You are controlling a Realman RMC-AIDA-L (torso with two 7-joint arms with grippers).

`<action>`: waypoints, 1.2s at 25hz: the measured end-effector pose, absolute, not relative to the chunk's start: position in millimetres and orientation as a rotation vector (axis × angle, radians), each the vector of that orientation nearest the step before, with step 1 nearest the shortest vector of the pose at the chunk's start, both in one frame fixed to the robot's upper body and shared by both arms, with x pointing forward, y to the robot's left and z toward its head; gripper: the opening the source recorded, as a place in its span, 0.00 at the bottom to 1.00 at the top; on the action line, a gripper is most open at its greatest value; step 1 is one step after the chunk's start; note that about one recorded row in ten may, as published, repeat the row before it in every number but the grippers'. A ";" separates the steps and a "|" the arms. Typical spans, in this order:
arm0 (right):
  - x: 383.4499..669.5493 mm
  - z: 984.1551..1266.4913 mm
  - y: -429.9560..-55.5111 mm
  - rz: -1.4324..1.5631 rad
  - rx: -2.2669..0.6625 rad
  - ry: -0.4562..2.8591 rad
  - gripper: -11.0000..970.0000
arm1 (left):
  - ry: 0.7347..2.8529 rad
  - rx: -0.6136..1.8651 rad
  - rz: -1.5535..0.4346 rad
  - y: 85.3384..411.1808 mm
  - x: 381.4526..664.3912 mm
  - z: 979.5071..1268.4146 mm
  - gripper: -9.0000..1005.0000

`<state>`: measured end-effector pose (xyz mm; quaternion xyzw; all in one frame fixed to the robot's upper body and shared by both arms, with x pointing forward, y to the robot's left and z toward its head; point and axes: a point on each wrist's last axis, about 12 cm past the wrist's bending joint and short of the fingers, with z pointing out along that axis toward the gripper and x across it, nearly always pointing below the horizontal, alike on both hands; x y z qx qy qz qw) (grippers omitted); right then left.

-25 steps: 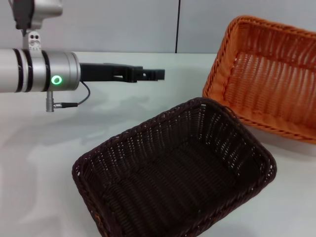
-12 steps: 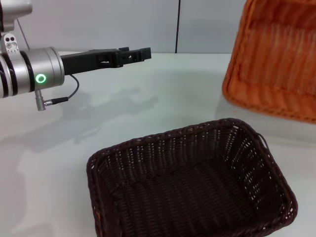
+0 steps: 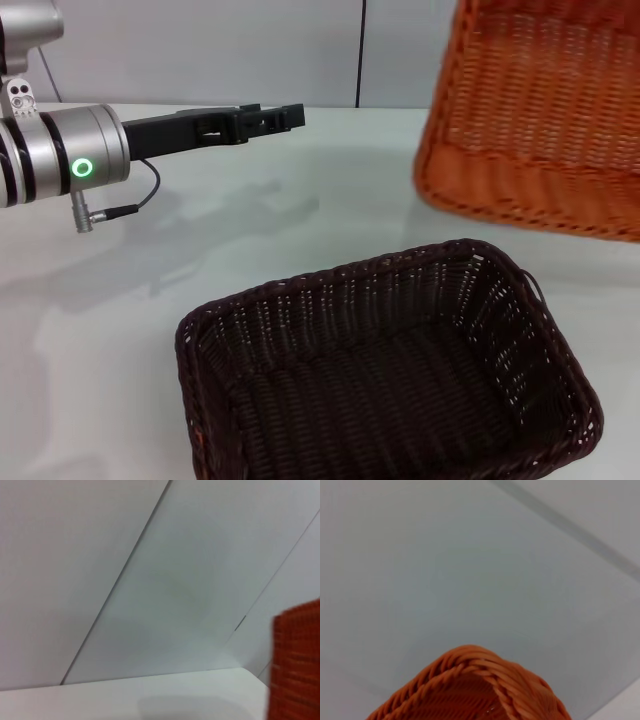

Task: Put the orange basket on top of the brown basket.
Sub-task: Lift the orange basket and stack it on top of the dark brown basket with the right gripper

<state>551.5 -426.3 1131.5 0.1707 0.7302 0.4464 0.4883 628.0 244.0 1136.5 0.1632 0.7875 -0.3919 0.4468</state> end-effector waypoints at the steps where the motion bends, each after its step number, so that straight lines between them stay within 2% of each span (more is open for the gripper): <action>1: 549.5 1135.3 -419.4 1.152 0.372 1.772 0.24 | 1.950 0.402 -0.969 244.4 628.1 1136.5 0.83; 9: 533.2 1141.1 -401.3 1.368 0.251 1.771 0.25 | 1.950 0.398 -0.952 243.9 630.8 1137.3 0.83; 19: 504.0 1126.5 -379.5 1.574 0.163 1.850 0.26 | 1.952 0.403 -0.948 235.3 637.1 1138.2 0.83; 30: 519.1 1114.6 -328.7 1.632 -0.063 1.966 0.27 | 1.962 0.399 -0.958 229.8 638.5 1134.9 0.83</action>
